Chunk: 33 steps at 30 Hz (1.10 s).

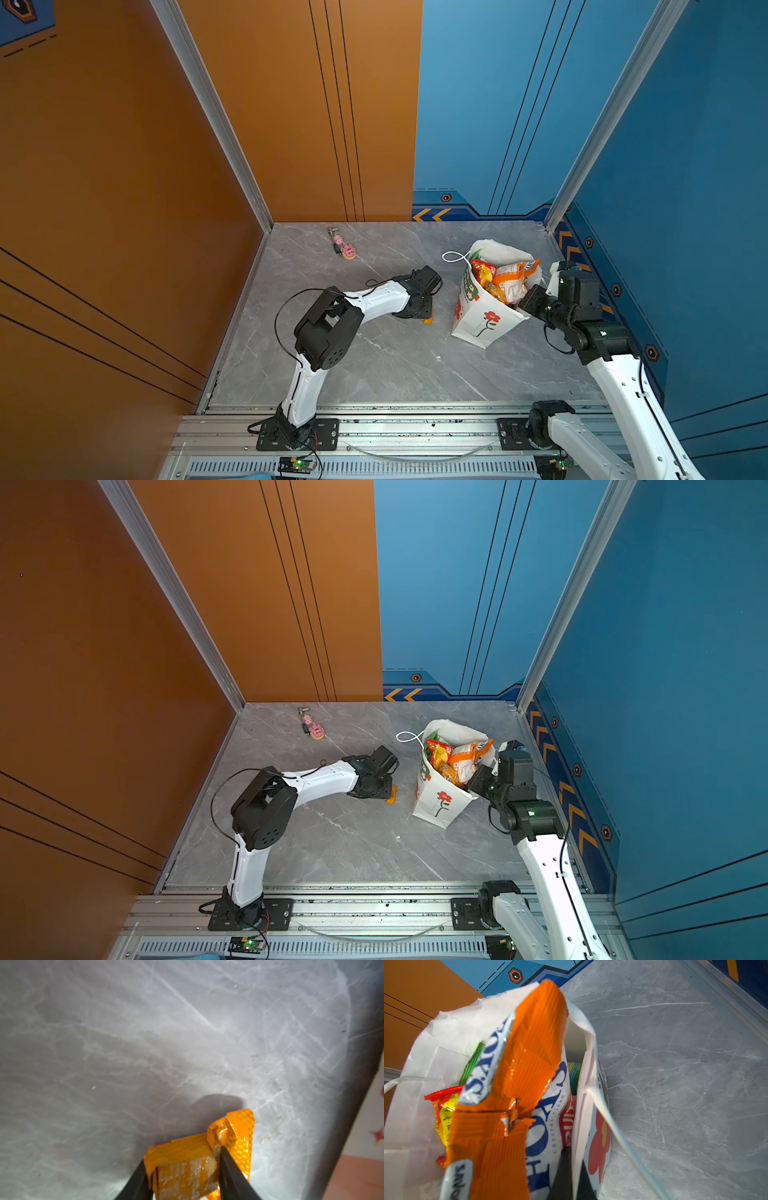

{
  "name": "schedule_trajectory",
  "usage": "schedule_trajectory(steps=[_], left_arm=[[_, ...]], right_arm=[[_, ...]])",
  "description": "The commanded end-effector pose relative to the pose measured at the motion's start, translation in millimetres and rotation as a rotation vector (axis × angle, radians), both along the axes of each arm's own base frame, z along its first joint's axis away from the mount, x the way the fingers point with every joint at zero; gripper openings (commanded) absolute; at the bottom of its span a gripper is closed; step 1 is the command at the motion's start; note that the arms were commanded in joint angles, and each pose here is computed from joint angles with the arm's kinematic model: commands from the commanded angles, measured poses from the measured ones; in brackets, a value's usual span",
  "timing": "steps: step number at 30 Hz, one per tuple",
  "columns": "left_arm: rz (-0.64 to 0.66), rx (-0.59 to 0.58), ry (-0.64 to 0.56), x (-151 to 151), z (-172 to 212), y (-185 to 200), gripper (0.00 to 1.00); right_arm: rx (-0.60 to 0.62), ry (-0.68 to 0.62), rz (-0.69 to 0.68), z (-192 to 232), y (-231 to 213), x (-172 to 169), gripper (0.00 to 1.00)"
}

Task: Place the snacks into the paper bag
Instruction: 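Close the left gripper on the small orange candy and lift it, then carry the orange candy with the left gripper over the paper bag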

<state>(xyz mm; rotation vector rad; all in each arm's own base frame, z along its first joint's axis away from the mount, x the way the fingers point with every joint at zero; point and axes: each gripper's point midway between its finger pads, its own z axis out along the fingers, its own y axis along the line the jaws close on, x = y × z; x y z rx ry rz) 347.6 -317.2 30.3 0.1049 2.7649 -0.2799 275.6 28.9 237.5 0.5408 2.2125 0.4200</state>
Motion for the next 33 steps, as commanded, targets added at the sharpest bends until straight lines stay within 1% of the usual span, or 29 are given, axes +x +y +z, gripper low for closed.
schedule_trajectory(steps=[1,5,15,19,22,27,30,33], left_arm=[[0.016,-0.052,-0.029,-3,17,5,0.26],[0.006,-0.062,-0.088,-13,43,16,0.26],[0.012,-0.114,-0.290,-45,124,49,0.25],[0.009,-0.134,-0.391,-53,169,58,0.25],[-0.001,-0.169,-0.462,-57,207,58,0.25],[-0.071,-0.228,-0.562,-63,267,36,0.25],[-0.139,-0.249,-0.605,-65,300,9,0.25],[-0.207,-0.277,-0.632,-68,322,-22,0.25]], right_arm=[[-0.002,-0.075,-0.007,15,-2,6,0.00],[0.000,-0.076,-0.005,16,-2,7,0.00],[-0.005,-0.074,-0.002,16,-1,5,0.00],[-0.001,-0.077,0.003,18,0,6,0.00],[-0.002,-0.081,0.007,20,1,7,0.00],[0.001,-0.082,0.015,20,4,7,0.00],[0.002,-0.082,0.013,20,4,7,0.00],[0.001,-0.084,0.015,21,4,7,0.00]])
